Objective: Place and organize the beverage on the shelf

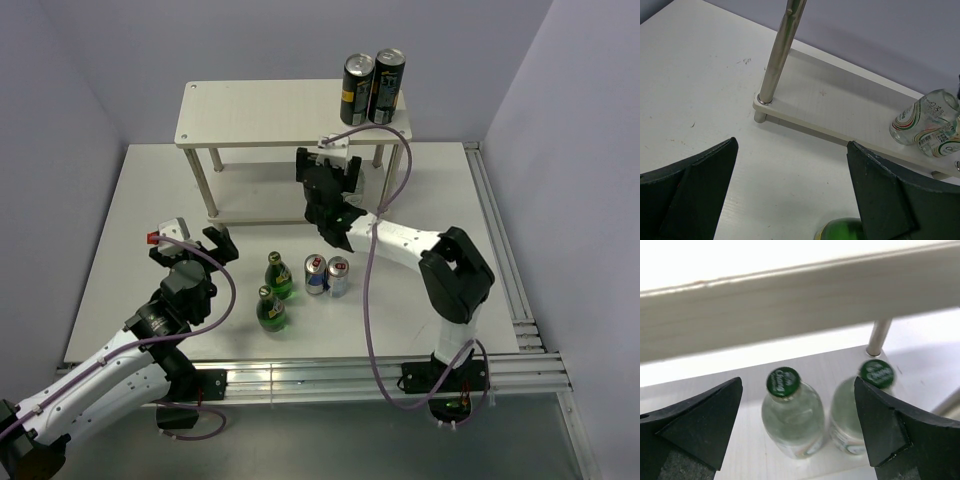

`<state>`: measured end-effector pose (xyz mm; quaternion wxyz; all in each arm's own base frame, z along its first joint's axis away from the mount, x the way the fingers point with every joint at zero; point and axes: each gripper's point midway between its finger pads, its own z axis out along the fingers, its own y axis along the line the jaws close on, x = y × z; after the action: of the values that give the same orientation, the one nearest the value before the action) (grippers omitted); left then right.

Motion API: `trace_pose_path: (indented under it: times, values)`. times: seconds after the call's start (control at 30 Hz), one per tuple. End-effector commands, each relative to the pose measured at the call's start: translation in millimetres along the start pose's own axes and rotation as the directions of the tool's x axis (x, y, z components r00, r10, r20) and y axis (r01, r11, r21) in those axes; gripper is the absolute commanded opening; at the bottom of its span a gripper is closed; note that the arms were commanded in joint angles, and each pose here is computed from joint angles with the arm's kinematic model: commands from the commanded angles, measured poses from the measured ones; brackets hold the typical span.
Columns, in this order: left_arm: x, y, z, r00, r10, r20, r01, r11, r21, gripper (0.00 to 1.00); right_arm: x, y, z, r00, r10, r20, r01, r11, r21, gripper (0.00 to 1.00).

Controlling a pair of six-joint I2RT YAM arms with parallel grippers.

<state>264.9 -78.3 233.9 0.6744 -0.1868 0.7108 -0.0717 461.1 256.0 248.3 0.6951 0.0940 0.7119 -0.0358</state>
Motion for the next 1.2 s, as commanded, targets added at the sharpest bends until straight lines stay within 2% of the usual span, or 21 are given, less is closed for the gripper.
trace_pose_path:
  times: [0.0,0.13,0.17,0.23,0.37,0.53,0.77,1.0,1.17]
  values:
    - [-5.8,-1.3,1.4,1.000,-0.017,0.017,0.017,1.000,-0.005,0.97,-51.7,-7.8,-28.1,0.989,0.137,0.065,-0.136,0.991,-0.018,1.00]
    - [-4.7,-9.2,2.5,1.000,-0.001,0.009,0.001,1.000,0.030,0.98,-63.4,-13.6,-65.3,0.983,0.175,0.047,-0.173,0.984,-0.050,1.00]
    - [-3.3,-15.5,2.2,1.000,0.003,-0.002,-0.003,0.998,0.061,0.98,-78.6,-23.1,-77.2,0.976,0.210,0.060,-0.207,0.977,-0.044,1.00]
    - [-4.4,-26.6,2.6,1.000,0.017,-0.009,-0.015,0.994,0.110,0.98,-73.8,-21.9,-104.0,0.979,0.202,0.031,-0.199,0.976,-0.087,1.00]
    - [-1.4,-56.8,1.3,0.998,0.037,-0.043,-0.026,0.971,0.239,0.98,-84.3,-43.8,-150.3,0.962,0.273,-0.005,-0.271,0.953,-0.135,1.00]
    - [14.6,-87.2,2.6,0.989,0.101,-0.104,-0.059,0.936,0.348,0.97,-65.5,-72.5,-184.4,0.958,0.278,-0.070,-0.286,0.946,-0.153,1.00]
    - [20.1,-115.9,1.9,0.981,0.129,-0.143,-0.054,0.898,0.436,0.98,-40.5,-117.3,-197.9,0.957,0.276,-0.088,-0.285,0.951,-0.118,1.00]
    - [40.6,-136.7,-5.9,0.952,0.199,-0.233,-0.056,0.860,0.508,0.97,-34.0,-135.1,-200.1,0.956,0.280,-0.083,-0.288,0.953,-0.096,1.00]
    - [48.6,-140.9,-14.3,0.934,0.226,-0.277,-0.059,0.861,0.505,0.98,-27.8,-140.8,-201.0,0.957,0.275,-0.087,-0.283,0.955,-0.088,1.00]
